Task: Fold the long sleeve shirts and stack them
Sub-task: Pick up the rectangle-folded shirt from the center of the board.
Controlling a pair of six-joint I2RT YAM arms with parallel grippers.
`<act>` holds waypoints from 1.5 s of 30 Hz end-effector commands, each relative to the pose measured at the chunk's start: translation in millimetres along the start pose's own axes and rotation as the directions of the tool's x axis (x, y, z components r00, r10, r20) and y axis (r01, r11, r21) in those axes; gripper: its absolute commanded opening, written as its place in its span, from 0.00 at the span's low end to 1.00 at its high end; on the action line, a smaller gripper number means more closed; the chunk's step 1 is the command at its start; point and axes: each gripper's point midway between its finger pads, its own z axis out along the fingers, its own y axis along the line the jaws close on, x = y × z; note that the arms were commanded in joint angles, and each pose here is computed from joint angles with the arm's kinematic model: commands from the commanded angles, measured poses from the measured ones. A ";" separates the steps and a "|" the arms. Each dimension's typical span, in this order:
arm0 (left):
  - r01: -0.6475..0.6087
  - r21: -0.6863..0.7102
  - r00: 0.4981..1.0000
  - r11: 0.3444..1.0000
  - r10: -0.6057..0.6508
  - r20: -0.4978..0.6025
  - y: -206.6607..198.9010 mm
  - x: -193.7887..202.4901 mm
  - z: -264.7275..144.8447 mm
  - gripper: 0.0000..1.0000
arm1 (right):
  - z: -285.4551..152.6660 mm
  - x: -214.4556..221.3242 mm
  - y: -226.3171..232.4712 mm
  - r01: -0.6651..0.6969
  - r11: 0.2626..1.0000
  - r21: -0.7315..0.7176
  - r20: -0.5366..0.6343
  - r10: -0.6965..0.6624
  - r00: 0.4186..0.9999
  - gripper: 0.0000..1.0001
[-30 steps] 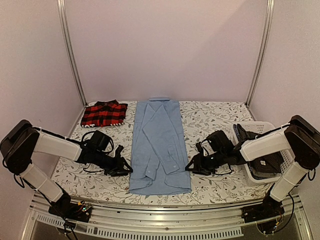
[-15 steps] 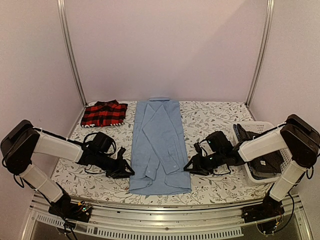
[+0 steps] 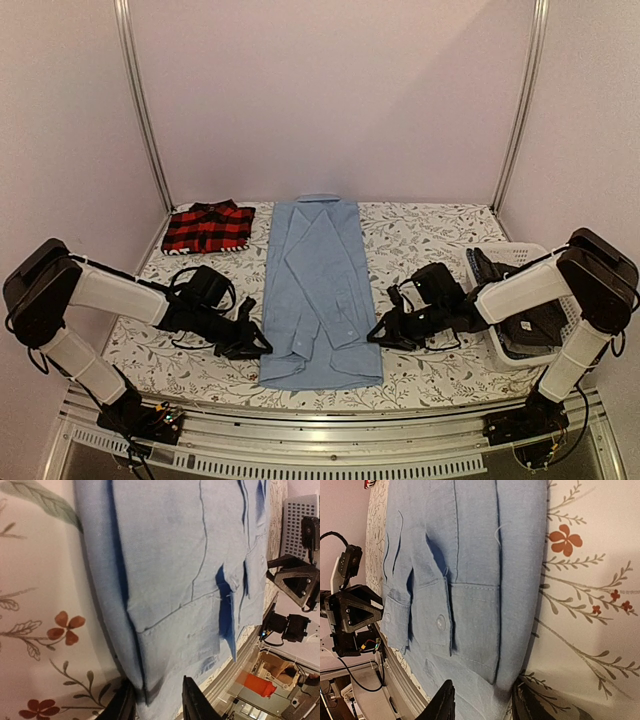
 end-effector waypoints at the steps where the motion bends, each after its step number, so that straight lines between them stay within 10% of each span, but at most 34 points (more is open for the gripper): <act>1: 0.043 -0.079 0.997 0.996 -0.049 -0.064 22.3 24.4 2.7 0.32 | 2.3 -0.1 -8.1 -0.019 1.000 0.006 -0.006 0.019 1.000 0.38; 25: -0.005 0.078 0.998 0.997 0.010 -0.066 -17.9 13.6 -1.9 0.01 | 5.7 -10.6 8.2 -0.012 0.999 -0.039 -0.008 0.011 1.000 0.10; 45: -0.018 0.321 0.997 0.947 -0.007 0.078 -71.5 -47.2 -47.5 0.00 | -21.3 -64.4 52.9 0.012 0.989 -0.148 0.091 0.002 0.996 0.00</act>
